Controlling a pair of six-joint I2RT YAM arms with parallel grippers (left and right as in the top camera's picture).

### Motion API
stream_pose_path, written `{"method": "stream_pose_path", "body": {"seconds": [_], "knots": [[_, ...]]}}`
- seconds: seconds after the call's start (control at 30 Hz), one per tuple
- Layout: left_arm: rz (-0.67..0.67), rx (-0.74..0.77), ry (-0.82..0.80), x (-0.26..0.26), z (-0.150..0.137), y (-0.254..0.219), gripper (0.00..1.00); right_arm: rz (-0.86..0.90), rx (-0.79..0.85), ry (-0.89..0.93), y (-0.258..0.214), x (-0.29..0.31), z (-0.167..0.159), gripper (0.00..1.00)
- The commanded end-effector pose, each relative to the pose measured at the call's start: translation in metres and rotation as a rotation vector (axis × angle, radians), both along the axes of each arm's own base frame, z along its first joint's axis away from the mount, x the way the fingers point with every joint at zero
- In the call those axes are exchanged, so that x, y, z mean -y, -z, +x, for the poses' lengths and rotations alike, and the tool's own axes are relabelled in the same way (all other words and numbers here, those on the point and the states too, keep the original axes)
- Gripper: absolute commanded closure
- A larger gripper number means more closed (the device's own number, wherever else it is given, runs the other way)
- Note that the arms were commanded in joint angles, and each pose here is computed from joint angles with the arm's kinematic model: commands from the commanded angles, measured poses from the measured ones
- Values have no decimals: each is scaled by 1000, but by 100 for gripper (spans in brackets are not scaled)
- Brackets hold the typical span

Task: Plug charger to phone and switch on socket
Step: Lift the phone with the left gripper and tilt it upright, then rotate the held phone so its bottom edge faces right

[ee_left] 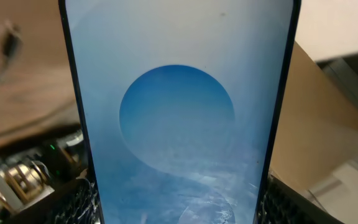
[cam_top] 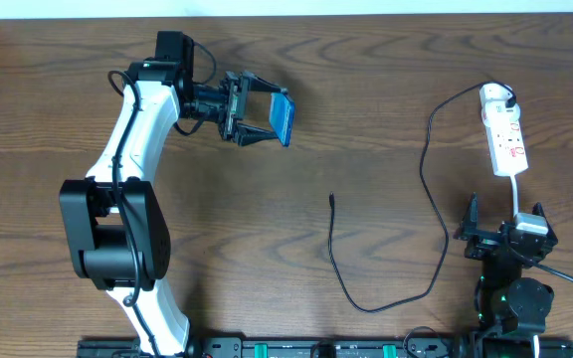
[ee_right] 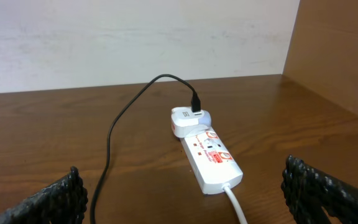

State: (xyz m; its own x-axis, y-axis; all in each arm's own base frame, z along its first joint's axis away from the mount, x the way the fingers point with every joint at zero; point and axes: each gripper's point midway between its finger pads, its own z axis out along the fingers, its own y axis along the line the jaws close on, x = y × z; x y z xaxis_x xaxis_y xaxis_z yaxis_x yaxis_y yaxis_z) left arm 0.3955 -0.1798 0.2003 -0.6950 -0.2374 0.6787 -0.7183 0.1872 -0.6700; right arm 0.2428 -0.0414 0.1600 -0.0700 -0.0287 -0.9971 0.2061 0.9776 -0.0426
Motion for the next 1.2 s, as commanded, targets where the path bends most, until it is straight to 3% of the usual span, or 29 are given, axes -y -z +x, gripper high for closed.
{"method": "stream_pose_path", "body": {"seconds": [0.0, 0.6, 1.17], "knots": [[-120, 9, 19, 5, -5, -39, 93, -9, 0, 9, 0, 1, -1, 1], [-123, -105, -9, 5, -5, -39, 93, -9, 0, 9, 0, 1, -1, 1], [-123, -105, -10, 4, -5, -39, 92, -9, 0, 9, 0, 1, -1, 1]]}}
